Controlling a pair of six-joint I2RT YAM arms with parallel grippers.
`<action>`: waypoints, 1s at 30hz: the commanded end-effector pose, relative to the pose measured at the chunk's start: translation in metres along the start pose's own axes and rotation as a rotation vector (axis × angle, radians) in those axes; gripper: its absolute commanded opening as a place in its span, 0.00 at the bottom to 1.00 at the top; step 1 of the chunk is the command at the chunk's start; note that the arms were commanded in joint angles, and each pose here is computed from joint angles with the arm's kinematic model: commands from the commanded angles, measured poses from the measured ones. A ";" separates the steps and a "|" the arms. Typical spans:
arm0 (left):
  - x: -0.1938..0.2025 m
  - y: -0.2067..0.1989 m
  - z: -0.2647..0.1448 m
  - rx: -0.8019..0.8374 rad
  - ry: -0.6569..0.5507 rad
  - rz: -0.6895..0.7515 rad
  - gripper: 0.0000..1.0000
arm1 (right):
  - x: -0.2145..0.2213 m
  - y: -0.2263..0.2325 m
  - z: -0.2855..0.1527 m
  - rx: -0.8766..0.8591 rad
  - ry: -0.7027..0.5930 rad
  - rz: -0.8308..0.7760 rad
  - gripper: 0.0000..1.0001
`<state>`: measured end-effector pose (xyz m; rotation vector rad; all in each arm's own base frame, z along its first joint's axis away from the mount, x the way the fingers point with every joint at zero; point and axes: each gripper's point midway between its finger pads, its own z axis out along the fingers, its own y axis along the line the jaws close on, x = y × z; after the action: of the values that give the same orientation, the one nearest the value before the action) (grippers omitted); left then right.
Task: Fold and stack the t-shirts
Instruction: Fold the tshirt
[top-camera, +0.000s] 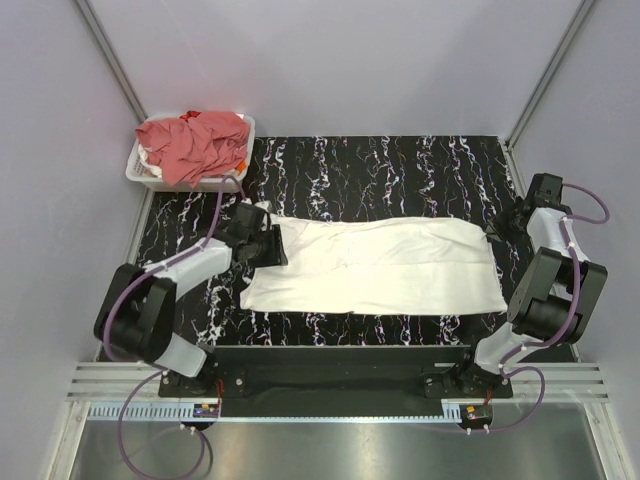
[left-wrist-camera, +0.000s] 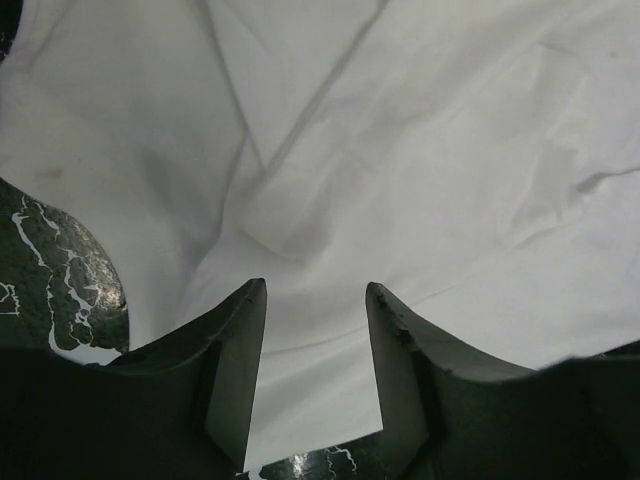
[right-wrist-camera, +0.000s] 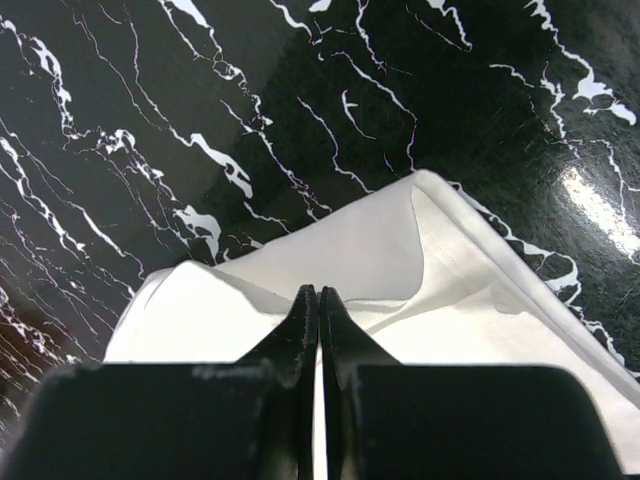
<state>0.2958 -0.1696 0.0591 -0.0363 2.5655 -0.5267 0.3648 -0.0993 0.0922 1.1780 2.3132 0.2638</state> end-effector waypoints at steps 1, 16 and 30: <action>-0.030 0.006 0.009 -0.080 -0.070 -0.003 0.49 | -0.009 0.013 -0.011 -0.061 -0.034 -0.006 0.00; -0.036 0.015 0.033 -0.141 -0.035 -0.014 0.41 | -0.013 0.022 -0.010 -0.093 -0.020 -0.011 0.00; -0.032 0.020 0.024 -0.202 -0.024 -0.016 0.37 | -0.011 0.021 -0.004 -0.090 -0.006 -0.009 0.00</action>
<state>0.3240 -0.1590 0.0282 -0.1188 2.6501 -0.3247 0.3677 -0.0905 0.0934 1.1602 2.3233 0.3349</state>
